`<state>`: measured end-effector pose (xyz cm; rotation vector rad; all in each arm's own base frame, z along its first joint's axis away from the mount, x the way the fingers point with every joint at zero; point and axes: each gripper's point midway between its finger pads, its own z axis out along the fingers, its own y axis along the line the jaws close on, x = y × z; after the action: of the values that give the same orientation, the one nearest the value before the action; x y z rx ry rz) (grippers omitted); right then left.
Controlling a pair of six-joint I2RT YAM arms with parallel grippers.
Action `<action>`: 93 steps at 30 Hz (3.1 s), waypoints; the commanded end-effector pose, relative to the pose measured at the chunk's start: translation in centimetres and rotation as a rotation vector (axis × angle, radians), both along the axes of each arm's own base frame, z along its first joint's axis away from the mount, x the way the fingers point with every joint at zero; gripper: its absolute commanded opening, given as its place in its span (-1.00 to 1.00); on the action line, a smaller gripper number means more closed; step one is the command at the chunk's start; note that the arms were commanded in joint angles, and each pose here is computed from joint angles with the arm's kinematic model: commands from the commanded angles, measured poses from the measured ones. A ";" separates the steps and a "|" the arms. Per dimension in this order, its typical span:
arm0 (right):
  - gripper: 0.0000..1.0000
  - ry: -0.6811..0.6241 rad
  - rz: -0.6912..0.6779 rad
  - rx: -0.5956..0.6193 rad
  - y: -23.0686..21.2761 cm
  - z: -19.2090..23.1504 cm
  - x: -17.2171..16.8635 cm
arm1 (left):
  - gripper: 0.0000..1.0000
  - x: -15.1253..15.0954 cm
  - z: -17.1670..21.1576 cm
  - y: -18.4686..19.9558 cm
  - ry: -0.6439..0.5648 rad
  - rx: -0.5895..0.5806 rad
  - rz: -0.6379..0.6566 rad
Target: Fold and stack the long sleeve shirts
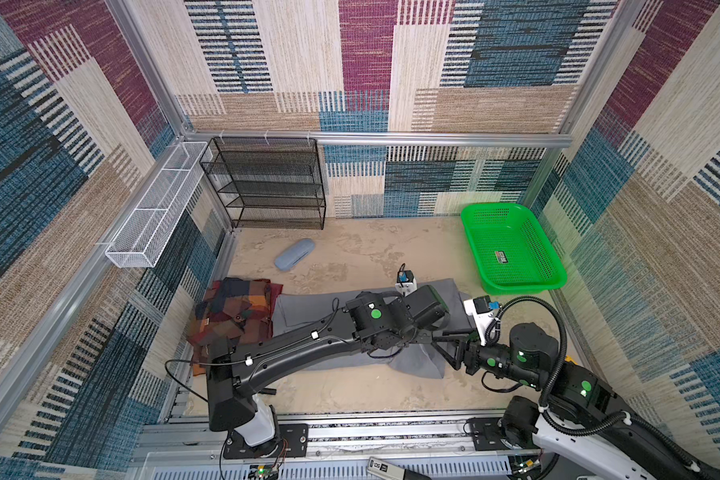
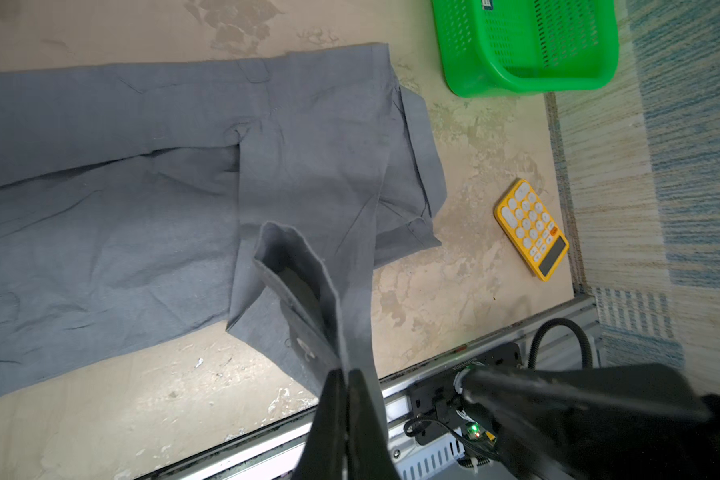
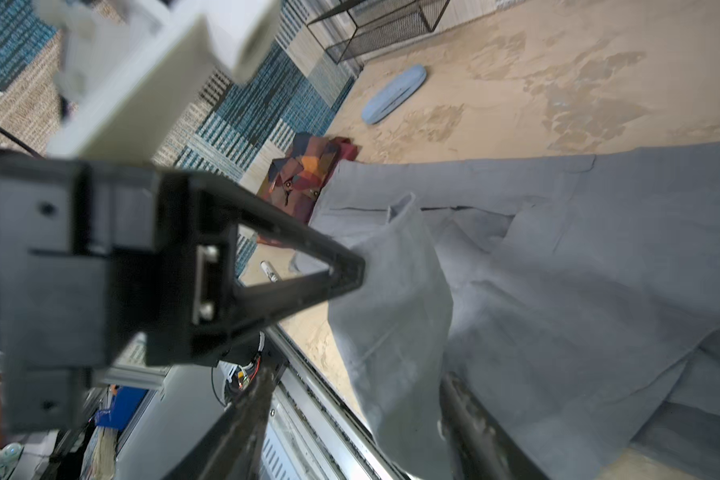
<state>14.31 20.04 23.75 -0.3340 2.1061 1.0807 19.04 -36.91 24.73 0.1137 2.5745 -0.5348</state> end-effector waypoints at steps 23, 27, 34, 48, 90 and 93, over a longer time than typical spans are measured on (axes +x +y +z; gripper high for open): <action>0.37 -0.067 -0.225 -0.147 -0.7 -1.2 5.4 | -1.00 8.8 5.2 12.4 -0.051 0.076 0.377; 0.37 -0.058 -0.217 -0.205 0.0 -2.4 6.3 | -1.00 8.8 4.8 12.9 0.014 0.053 0.405; 0.39 -0.058 -0.226 -0.252 0.3 -3.2 7.4 | -1.00 9.8 6.0 16.6 0.042 0.045 0.516; 0.40 0.006 -0.289 -0.295 -1.2 -6.1 13.0 | -1.00 11.1 6.7 16.6 0.100 0.016 0.523; 0.02 -0.010 -0.351 -0.358 -1.4 -10.6 20.6 | -1.00 5.3 -4.6 26.1 0.706 0.264 0.605; -0.02 -0.014 -0.344 -0.339 -1.3 -10.1 20.2 | -1.00 5.6 -5.1 26.6 0.716 0.283 0.611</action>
<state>34.27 18.28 12.41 -0.1266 2.2769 0.4818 25.20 -10.28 19.94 -0.9259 3.0648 0.0500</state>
